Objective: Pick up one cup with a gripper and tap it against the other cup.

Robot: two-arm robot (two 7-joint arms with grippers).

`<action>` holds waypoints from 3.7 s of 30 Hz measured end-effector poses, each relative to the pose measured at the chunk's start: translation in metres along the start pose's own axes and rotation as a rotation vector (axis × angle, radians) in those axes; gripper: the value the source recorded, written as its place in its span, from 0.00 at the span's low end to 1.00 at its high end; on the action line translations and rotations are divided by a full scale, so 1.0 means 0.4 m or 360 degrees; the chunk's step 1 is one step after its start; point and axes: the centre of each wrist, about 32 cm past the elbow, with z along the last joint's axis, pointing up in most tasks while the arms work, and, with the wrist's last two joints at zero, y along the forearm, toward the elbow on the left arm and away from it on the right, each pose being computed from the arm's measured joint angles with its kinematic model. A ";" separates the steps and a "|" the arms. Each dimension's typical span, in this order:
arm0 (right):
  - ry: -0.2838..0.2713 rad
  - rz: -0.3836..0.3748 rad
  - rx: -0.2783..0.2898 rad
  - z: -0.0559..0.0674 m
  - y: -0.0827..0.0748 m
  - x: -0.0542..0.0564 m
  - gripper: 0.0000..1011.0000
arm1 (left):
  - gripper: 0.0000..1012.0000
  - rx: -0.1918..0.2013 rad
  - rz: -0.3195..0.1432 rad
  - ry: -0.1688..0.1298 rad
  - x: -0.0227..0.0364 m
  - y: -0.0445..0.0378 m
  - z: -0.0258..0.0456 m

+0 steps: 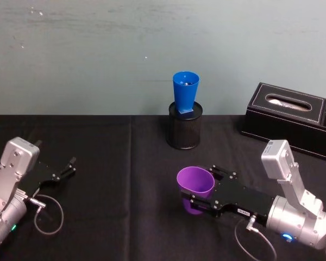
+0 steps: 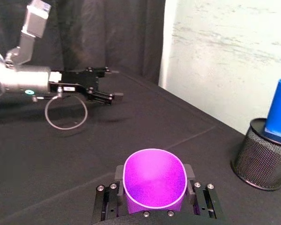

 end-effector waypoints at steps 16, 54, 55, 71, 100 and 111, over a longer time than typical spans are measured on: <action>0.0048 -0.0114 0.0036 -0.046 0.039 0.009 0.72 | 0.99 0.0000 0.0000 0.0000 0.000 0.000 0.000; 0.0214 -0.0159 0.0016 -0.112 0.074 0.038 0.72 | 0.99 0.0000 0.0000 0.0000 0.000 0.000 0.000; 0.0216 -0.0158 0.0015 -0.114 0.075 0.039 0.72 | 0.99 0.0000 0.0000 0.0000 0.000 0.000 0.000; 0.0237 -0.0160 0.0001 -0.123 0.076 0.041 0.72 | 0.99 0.0000 0.0000 0.0000 0.000 0.000 0.000; 0.0144 -0.0202 0.0187 -0.051 0.071 0.039 0.99 | 0.99 0.0000 0.0000 0.0000 0.000 0.000 0.000; 0.0178 -0.0771 0.0138 -0.001 0.081 0.003 0.99 | 0.99 0.0000 0.0000 0.0000 0.000 0.000 0.000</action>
